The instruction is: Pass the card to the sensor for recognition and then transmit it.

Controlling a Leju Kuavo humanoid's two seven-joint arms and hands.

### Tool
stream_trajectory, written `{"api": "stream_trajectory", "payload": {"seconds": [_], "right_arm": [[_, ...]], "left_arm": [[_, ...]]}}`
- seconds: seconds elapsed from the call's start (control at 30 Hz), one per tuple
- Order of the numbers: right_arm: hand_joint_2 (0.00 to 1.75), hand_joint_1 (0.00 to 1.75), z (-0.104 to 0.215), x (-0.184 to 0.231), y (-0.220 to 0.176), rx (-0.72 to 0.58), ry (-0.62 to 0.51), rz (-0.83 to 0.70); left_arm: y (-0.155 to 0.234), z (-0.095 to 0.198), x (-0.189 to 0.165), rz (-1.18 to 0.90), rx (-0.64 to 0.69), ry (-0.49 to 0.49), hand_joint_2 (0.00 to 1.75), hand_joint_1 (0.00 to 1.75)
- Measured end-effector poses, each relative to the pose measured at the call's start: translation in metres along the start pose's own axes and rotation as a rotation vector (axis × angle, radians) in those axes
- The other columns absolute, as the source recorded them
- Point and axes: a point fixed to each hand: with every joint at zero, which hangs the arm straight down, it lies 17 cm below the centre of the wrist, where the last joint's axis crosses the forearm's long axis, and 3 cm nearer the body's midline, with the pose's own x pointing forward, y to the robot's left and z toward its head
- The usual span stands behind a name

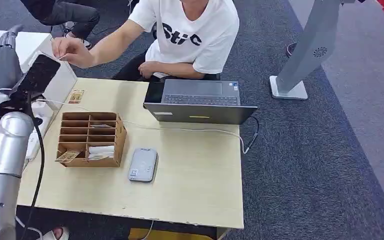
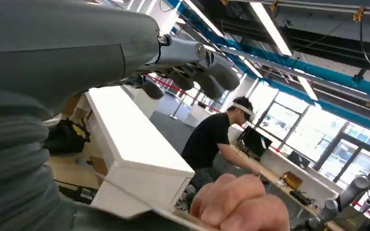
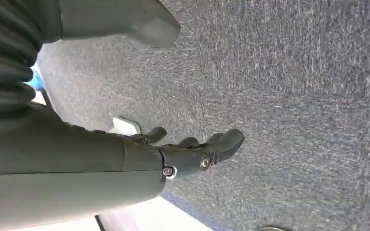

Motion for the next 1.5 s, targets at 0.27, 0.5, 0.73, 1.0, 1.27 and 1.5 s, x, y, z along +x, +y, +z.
{"api": "stream_trajectory", "payload": {"seconds": [0.27, 0.5, 0.73, 1.0, 1.27, 1.5], "right_arm": [[1.75, 0.0, 0.0, 0.001, 0.001, 0.003, -0.008, 0.013], [1.75, 0.0, 0.0, 0.001, 0.001, 0.002, -0.01, 0.018], [1.75, 0.0, 0.0, 0.002, 0.001, 0.002, -0.013, 0.024], [1.75, 0.0, 0.0, 0.003, 0.002, 0.006, -0.021, 0.033], [1.75, 0.0, 0.0, 0.003, 0.001, 0.008, -0.023, 0.022], [1.75, 0.0, -0.001, 0.001, -0.001, 0.0, -0.012, -0.002]], "left_arm": [[-0.012, 0.012, -0.002, 0.017, -0.031, -0.007, 1.75, 1.75], [-0.009, 0.012, -0.001, 0.02, -0.032, -0.013, 1.75, 1.75], [-0.011, 0.012, 0.0, 0.025, -0.046, -0.016, 1.75, 1.75], [-0.016, 0.016, 0.018, 0.058, -0.069, -0.072, 1.75, 1.75], [-0.068, 0.052, 0.111, 0.06, -0.259, -0.266, 1.75, 1.75], [-0.101, 0.092, 0.175, 0.061, -0.363, -0.405, 1.75, 1.75]]}}
